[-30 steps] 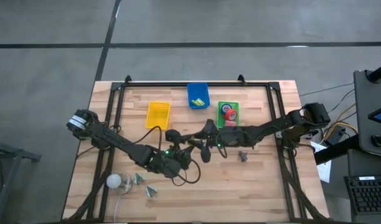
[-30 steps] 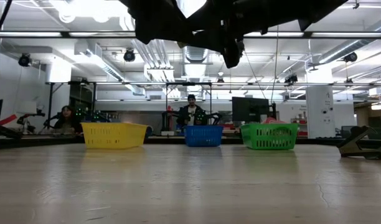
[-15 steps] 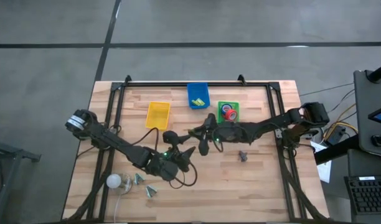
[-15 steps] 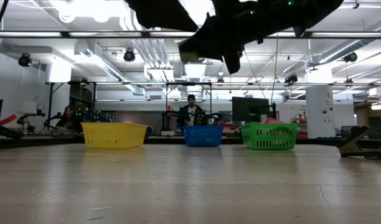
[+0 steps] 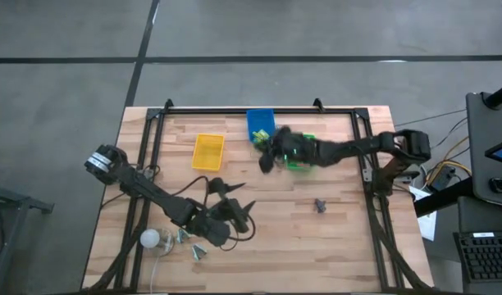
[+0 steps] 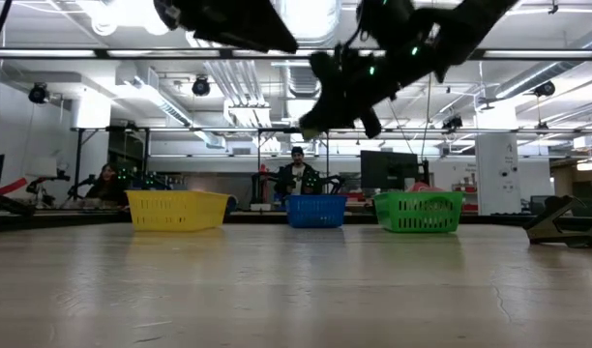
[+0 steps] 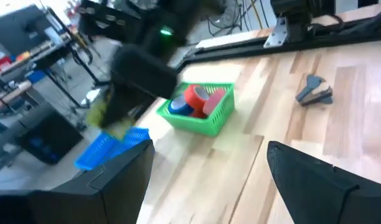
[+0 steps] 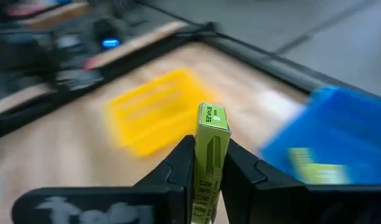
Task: Pick and place Stapler, Stapler remover, tape
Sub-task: Put the green staple box into the blue basket, then put the gray staple remover into the yellow basket
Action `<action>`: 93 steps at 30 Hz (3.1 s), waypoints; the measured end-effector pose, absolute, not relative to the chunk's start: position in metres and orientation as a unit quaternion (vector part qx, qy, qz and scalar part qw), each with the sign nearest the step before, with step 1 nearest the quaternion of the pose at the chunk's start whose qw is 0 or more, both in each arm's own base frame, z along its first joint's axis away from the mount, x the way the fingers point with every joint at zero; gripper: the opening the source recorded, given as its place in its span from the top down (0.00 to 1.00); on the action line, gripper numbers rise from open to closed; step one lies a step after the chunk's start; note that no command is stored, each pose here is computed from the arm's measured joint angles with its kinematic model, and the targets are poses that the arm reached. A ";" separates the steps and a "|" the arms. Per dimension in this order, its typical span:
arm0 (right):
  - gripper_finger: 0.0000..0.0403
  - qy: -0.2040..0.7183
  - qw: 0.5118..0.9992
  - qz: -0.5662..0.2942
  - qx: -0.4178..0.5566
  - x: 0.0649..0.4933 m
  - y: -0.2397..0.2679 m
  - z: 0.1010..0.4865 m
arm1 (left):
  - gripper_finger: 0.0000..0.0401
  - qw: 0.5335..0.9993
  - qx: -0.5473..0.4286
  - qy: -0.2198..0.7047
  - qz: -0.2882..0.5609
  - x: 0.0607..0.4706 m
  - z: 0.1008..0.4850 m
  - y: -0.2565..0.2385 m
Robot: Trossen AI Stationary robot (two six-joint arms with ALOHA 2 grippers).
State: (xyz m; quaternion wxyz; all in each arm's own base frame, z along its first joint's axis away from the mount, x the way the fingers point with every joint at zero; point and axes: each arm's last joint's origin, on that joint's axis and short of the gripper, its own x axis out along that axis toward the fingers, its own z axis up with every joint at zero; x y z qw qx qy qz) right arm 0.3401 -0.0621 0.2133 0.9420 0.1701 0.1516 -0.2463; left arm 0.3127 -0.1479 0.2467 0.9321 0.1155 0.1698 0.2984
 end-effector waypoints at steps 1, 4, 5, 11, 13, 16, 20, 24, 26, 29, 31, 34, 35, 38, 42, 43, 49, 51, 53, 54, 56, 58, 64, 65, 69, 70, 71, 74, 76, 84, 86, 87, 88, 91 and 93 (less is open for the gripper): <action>0.87 0.155 0.936 -0.265 0.173 0.339 -0.074 0.211 | 0.21 0.931 0.113 0.172 0.300 0.312 0.243 -0.147; 0.87 0.177 0.919 -0.291 0.201 0.334 -0.107 0.198 | 0.21 0.931 0.103 0.173 0.303 0.309 0.236 -0.146; 0.87 0.178 0.913 -0.293 0.219 0.332 -0.118 0.194 | 0.21 0.931 0.103 0.174 0.303 0.309 0.235 -0.145; 0.87 0.189 0.894 -0.306 0.268 0.328 -0.162 0.182 | 0.21 0.931 0.097 0.174 0.305 0.307 0.231 -0.145; 0.86 0.202 0.887 -0.315 0.270 0.329 -0.168 0.179 | 0.21 0.931 0.097 0.175 0.305 0.307 0.230 -0.145; 0.83 0.213 0.876 -0.321 0.289 0.334 -0.176 0.175 | 0.21 0.930 0.102 0.179 0.305 0.305 0.227 -0.144; 0.77 0.240 0.867 -0.331 0.286 0.342 -0.181 0.173 | 0.21 0.927 0.112 0.187 0.305 0.303 0.222 -0.143; 0.68 0.267 0.854 -0.346 0.283 0.349 -0.184 0.173 | 0.21 0.925 0.116 0.194 0.304 0.300 0.216 -0.142; 0.63 0.277 0.852 -0.349 0.276 0.352 -0.186 0.175 | 0.21 0.926 0.114 0.198 0.301 0.299 0.214 -0.142; 0.57 0.286 0.867 -0.320 0.254 0.355 -0.183 0.185 | 0.21 0.926 0.113 0.209 0.291 0.298 0.212 -0.142; 0.54 0.290 0.877 -0.295 0.244 0.356 -0.175 0.192 | 0.21 0.928 0.115 0.222 0.277 0.297 0.210 -0.143; 0.52 0.288 0.891 -0.263 0.232 0.356 -0.158 0.203 | 0.21 0.929 0.121 0.262 0.231 0.293 0.205 -0.146; 0.52 0.288 0.895 -0.253 0.227 0.355 -0.152 0.207 | 0.21 0.929 0.119 0.280 0.212 0.291 0.204 -0.147; 0.52 0.304 0.904 -0.223 0.202 0.350 -0.126 0.216 | 0.21 0.928 0.087 0.324 0.159 0.287 0.200 -0.149; 0.53 0.326 0.914 -0.167 0.175 0.338 -0.079 0.223 | 0.21 0.926 0.054 0.357 0.112 0.284 0.196 -0.154; 0.54 0.328 0.916 -0.153 0.174 0.333 -0.066 0.224 | 0.21 0.926 0.049 0.357 0.112 0.284 0.195 -0.154; 0.57 0.348 0.906 -0.102 0.218 0.296 0.000 0.225 | 0.21 0.941 0.043 0.308 0.130 0.289 0.197 -0.155; 0.58 0.357 0.900 -0.099 0.228 0.282 0.014 0.225 | 0.21 0.948 0.049 0.287 0.128 0.291 0.198 -0.154; 0.58 0.371 0.891 -0.101 0.241 0.268 0.024 0.224 | 0.21 0.955 0.055 0.261 0.128 0.295 0.200 -0.154; 0.59 0.377 0.885 -0.112 0.250 0.261 0.027 0.224 | 0.21 0.959 0.055 0.244 0.132 0.297 0.203 -0.153; 0.60 0.392 0.870 -0.139 0.267 0.247 0.033 0.222 | 0.21 0.966 0.050 0.211 0.143 0.302 0.209 -0.151; 0.61 0.412 0.850 -0.164 0.283 0.234 0.037 0.218 | 0.21 0.971 0.045 0.182 0.151 0.308 0.215 -0.148; 0.64 0.454 0.824 -0.192 0.279 0.214 0.048 0.210 | 0.21 0.983 0.020 0.097 0.157 0.321 0.234 -0.138; 0.65 0.457 0.828 -0.180 0.271 0.213 0.051 0.210 | 0.21 0.983 0.019 0.093 0.158 0.322 0.235 -0.137; 0.66 0.481 0.831 -0.142 0.241 0.211 0.062 0.209 | 0.21 0.983 0.020 0.099 0.151 0.326 0.231 -0.134; 0.67 0.483 0.828 -0.145 0.245 0.210 0.063 0.209 | 0.21 0.984 0.019 0.099 0.149 0.326 0.231 -0.133; 0.67 0.485 0.824 -0.150 0.252 0.209 0.063 0.209 | 0.21 0.984 0.018 0.099 0.145 0.327 0.231 -0.132; 0.69 0.503 0.799 -0.180 0.277 0.202 0.062 0.208 | 0.21 0.986 0.011 0.095 0.140 0.328 0.232 -0.131; 0.69 0.522 0.775 -0.201 0.294 0.196 0.061 0.205 | 0.21 0.986 0.010 0.095 0.136 0.328 0.232 -0.131; 0.69 0.533 0.747 -0.239 0.317 0.182 0.057 0.204 | 0.21 0.986 0.003 0.097 0.133 0.328 0.232 -0.132; 0.69 0.527 0.747 -0.242 0.324 0.179 0.056 0.205 | 0.21 0.986 0.003 0.099 0.133 0.327 0.231 -0.131; 0.69 0.523 0.748 -0.243 0.330 0.176 0.055 0.206 | 0.21 0.986 0.004 0.100 0.133 0.327 0.230 -0.131; 0.69 0.519 0.748 -0.243 0.334 0.173 0.053 0.205 | 0.21 0.986 0.004 0.101 0.133 0.327 0.229 -0.131; 0.69 0.505 0.751 -0.245 0.349 0.163 0.049 0.205 | 0.21 0.986 0.005 0.103 0.133 0.326 0.227 -0.131; 0.69 0.491 0.750 -0.249 0.365 0.154 0.047 0.201 | 0.21 0.986 0.002 0.103 0.133 0.326 0.227 -0.131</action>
